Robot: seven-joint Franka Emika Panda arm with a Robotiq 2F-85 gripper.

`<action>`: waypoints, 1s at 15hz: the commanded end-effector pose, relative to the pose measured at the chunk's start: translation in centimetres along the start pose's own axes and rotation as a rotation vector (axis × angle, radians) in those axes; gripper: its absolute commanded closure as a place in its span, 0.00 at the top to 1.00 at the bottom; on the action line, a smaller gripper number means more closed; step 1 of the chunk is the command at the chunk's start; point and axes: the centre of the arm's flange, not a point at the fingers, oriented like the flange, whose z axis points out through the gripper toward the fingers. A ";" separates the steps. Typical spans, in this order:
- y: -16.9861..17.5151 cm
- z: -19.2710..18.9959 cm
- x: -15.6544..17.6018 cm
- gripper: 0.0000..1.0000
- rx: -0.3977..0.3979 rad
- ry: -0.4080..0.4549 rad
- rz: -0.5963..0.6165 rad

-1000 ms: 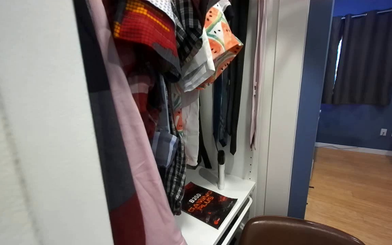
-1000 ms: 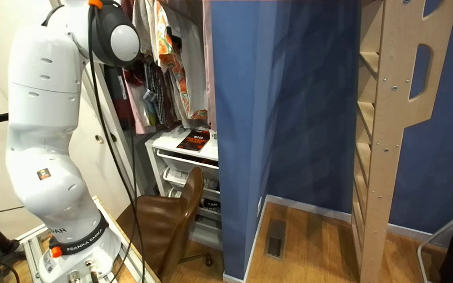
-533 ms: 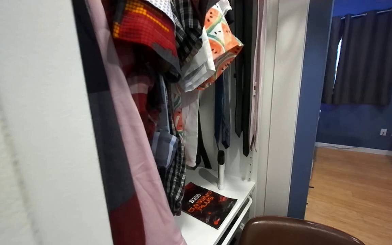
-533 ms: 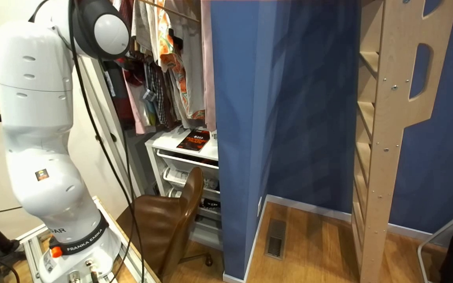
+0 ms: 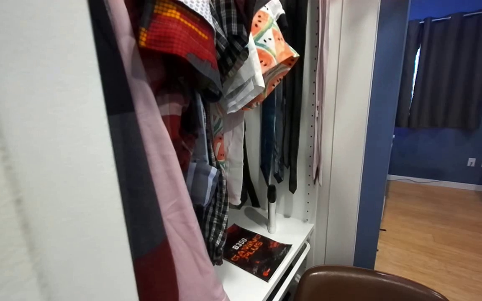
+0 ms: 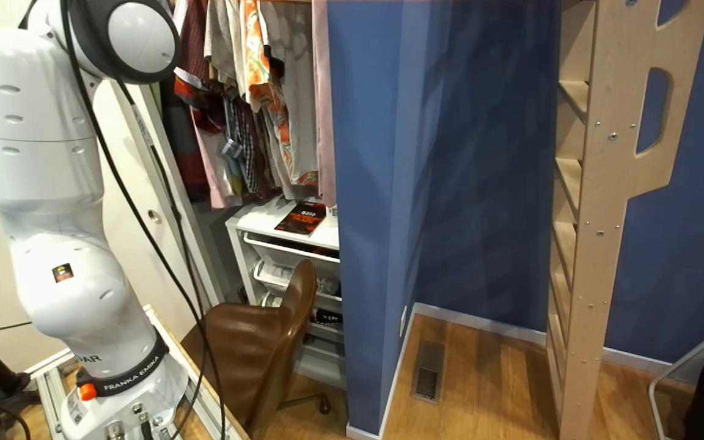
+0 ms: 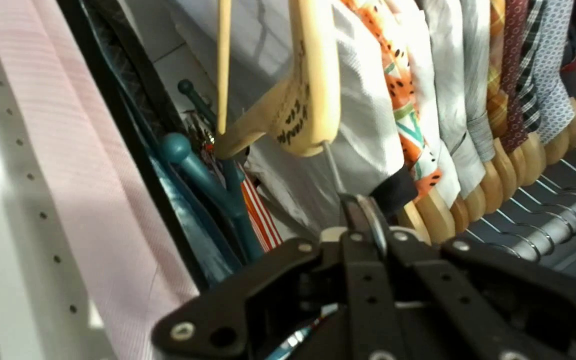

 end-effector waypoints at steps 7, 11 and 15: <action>4.3 -3.9 -6.8 0.02 -0.173 0.242 -0.197; 4.6 -3.3 -5.7 0.02 -0.166 0.262 -0.232; 5.3 -1.6 -4.6 0.03 -0.172 0.280 -0.292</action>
